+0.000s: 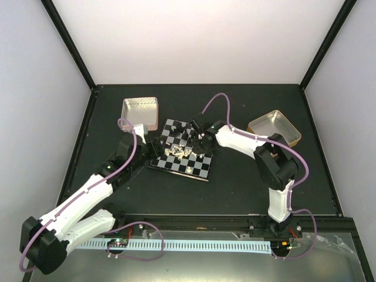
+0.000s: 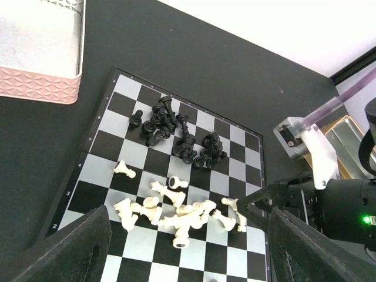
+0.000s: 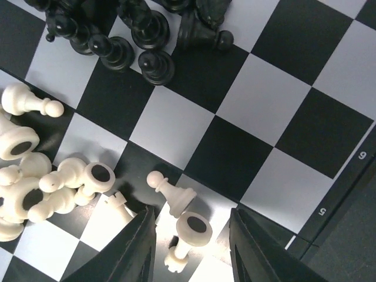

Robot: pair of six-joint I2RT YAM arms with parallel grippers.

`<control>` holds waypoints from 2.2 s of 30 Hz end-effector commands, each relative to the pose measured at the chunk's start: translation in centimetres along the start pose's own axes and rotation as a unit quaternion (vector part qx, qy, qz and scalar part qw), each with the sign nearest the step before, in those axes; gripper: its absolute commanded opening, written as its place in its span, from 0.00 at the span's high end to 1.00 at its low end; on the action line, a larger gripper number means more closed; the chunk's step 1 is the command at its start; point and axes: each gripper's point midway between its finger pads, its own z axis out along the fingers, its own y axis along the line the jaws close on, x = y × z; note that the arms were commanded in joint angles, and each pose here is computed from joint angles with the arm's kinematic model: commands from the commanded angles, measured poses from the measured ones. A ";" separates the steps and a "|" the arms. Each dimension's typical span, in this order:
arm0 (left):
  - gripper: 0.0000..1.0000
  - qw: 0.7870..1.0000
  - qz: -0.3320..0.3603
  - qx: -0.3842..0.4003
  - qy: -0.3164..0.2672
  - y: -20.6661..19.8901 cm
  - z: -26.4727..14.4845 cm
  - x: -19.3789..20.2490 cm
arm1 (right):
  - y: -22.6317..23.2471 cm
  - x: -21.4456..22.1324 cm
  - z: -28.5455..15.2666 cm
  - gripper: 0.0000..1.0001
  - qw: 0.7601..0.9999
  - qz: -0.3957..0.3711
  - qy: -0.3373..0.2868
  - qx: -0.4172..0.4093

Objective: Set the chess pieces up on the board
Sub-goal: Pick up the chess piece from the chessboard, then place the chess piece on the chessboard.

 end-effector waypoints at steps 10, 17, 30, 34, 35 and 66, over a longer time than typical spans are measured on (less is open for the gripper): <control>0.25 1.000 0.003 0.028 -0.011 -2.1 0.1 -2.0 | -1.1 1.7 1.5 0.75 0.997 -0.053 0.044 0.030; 0.25 1.000 0.005 0.029 -0.009 -2.2 0.1 -1.9 | -1.2 2.3 2.1 0.77 0.997 -0.056 0.054 0.027; 0.26 0.994 0.027 0.108 0.005 -4.7 -0.1 -1.0 | 1.4 2.3 -4.0 0.86 0.996 -0.010 -0.004 -0.094; 0.28 0.985 0.047 0.164 -0.001 -6.4 -0.4 -0.1 | 3.8 1.8 -7.6 0.85 0.978 0.063 -0.037 -0.197; 0.28 0.984 0.053 0.170 0.000 -6.7 -0.4 0.4 | 4.5 1.5 -8.6 0.85 0.970 0.082 -0.045 -0.225; 0.90 0.949 0.210 0.232 -0.036 -12.4 -0.6 5.2 | 9.3 2.2 -16.5 0.85 0.809 0.319 0.027 -0.492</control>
